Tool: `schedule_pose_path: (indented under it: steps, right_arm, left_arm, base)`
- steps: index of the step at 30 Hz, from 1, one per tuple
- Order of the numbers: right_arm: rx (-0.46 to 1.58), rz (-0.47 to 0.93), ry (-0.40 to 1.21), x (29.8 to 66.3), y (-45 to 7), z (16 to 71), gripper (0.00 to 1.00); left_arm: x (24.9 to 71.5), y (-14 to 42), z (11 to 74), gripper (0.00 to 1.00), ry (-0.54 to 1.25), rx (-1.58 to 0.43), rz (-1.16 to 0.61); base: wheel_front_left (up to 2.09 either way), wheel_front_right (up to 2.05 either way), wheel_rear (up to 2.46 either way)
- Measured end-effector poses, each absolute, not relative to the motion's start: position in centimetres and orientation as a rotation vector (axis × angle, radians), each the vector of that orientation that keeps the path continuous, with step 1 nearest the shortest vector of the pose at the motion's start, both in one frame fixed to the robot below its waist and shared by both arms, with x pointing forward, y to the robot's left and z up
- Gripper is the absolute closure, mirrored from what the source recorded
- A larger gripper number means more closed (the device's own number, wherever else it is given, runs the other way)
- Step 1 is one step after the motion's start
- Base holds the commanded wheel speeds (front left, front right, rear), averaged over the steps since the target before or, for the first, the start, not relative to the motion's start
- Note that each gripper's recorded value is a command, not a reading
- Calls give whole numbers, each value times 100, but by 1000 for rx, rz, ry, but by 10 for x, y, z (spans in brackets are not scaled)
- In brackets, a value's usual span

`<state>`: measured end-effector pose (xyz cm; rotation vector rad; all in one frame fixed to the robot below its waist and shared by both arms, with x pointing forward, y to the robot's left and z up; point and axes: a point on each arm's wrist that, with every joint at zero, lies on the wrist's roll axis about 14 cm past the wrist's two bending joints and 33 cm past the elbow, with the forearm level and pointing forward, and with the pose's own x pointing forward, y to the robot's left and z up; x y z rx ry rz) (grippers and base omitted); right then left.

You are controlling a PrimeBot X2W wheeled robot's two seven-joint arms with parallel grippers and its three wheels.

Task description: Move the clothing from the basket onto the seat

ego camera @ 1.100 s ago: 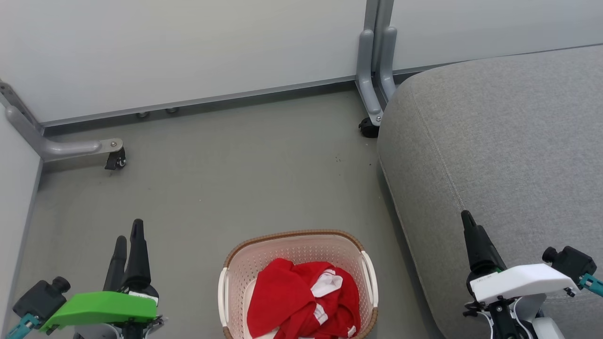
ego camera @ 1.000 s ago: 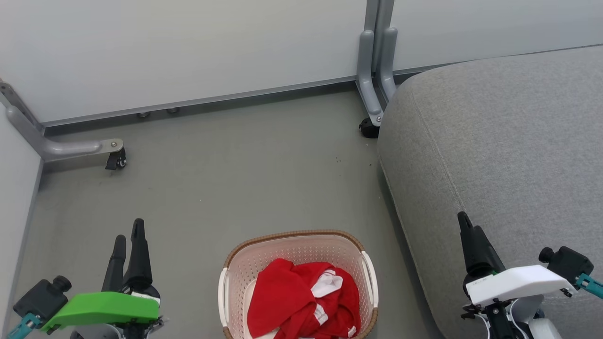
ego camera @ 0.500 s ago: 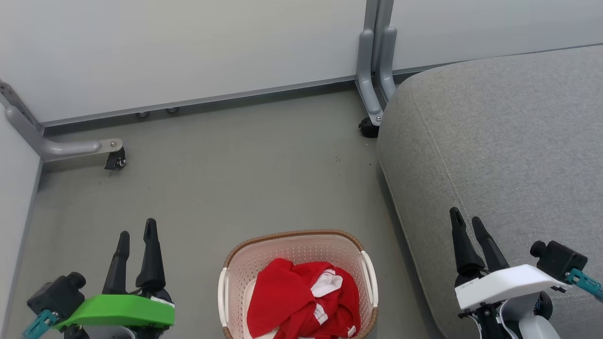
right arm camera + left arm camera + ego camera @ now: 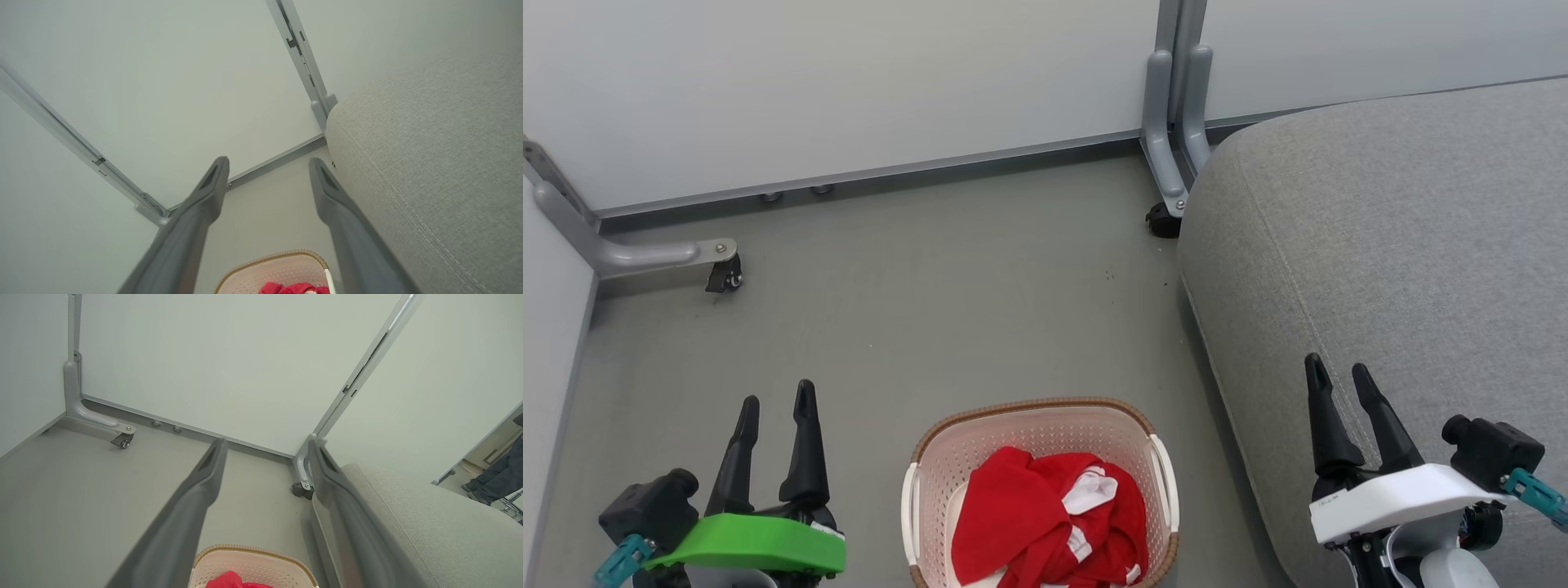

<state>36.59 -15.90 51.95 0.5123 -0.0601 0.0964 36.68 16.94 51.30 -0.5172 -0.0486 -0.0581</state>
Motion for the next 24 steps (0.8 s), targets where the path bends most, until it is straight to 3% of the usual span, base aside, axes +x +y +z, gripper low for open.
schedule_pose_path:
  steps: [24]
  right_arm:
    - [292,154,-103,361,-144,525,0]
  left_arm:
    - [362,166,516,0,-84,-329,-79]
  base:
    - [0,0,0]
